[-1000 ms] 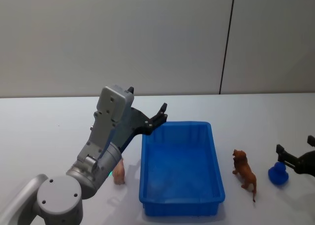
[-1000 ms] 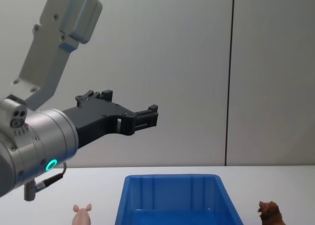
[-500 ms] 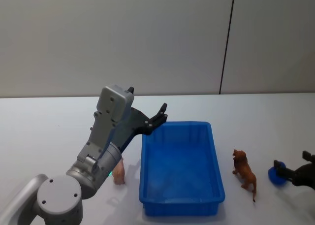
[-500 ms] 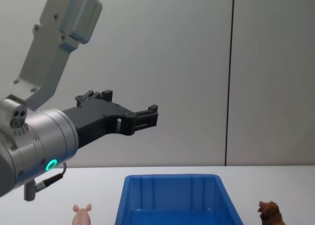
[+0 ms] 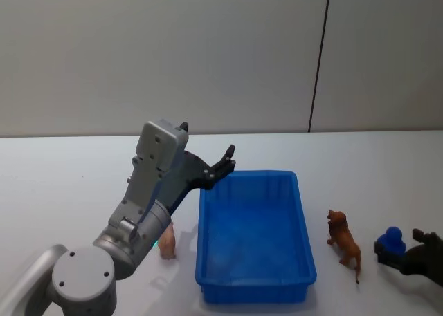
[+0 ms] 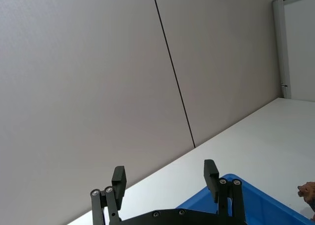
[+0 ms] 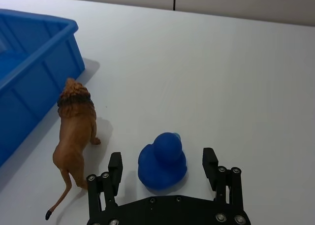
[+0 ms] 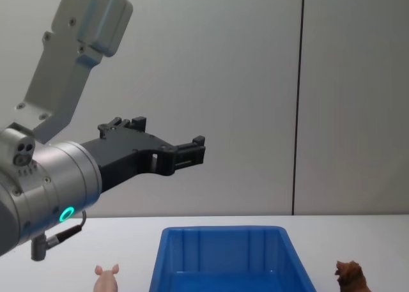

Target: Pick up the two dolls from the table and place them into the box.

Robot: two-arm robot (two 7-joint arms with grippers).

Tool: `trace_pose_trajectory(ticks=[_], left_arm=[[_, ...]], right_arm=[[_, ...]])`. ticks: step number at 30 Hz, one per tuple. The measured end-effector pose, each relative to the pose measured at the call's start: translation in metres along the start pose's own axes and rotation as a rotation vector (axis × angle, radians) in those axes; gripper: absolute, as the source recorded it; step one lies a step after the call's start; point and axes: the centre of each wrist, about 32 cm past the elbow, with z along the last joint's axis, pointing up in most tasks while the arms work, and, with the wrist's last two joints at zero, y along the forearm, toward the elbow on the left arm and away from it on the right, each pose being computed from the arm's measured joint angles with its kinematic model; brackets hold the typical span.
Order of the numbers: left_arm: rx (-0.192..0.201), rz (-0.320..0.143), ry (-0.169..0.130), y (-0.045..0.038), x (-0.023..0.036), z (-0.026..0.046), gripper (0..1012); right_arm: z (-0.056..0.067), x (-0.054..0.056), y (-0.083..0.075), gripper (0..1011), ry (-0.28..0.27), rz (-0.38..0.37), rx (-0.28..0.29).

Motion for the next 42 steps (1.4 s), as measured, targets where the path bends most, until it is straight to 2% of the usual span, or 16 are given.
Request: trace_pose_trajectory(ticks=[2, 7, 8, 18, 23, 33, 42], left_arm=[[0.000, 0.000, 0.000, 0.0000, 0.0000, 0.0000, 1001], [0.000, 0.000, 0.000, 0.0000, 0.0000, 0.0000, 1001], [0.000, 0.000, 0.000, 0.0000, 0.0000, 0.0000, 1001], [0.000, 0.000, 0.000, 0.0000, 0.0000, 0.0000, 1001], [0.000, 0.000, 0.000, 0.0000, 0.0000, 0.0000, 1001], [0.000, 0.000, 0.000, 0.0000, 0.0000, 0.0000, 1001], [0.000, 0.000, 0.000, 0.0000, 0.0000, 0.0000, 1001]], right_arm=[[-0.001, 0.000, 0.002, 1001, 0.001, 0.003, -0.006], [-0.004, -0.002, 0.009, 871, 0.005, 0.010, -0.024], [-0.004, -0.002, 0.009, 871, 0.005, 0.010, -0.024], [-0.006, -0.003, 0.019, 569, 0.011, 0.010, -0.035], [-0.005, -0.003, 0.022, 517, 0.009, 0.007, -0.024], [0.003, -0.006, 0.023, 448, -0.018, 0.007, 0.055], [0.021, -0.013, 0.021, 386, -0.057, 0.050, 0.161]])
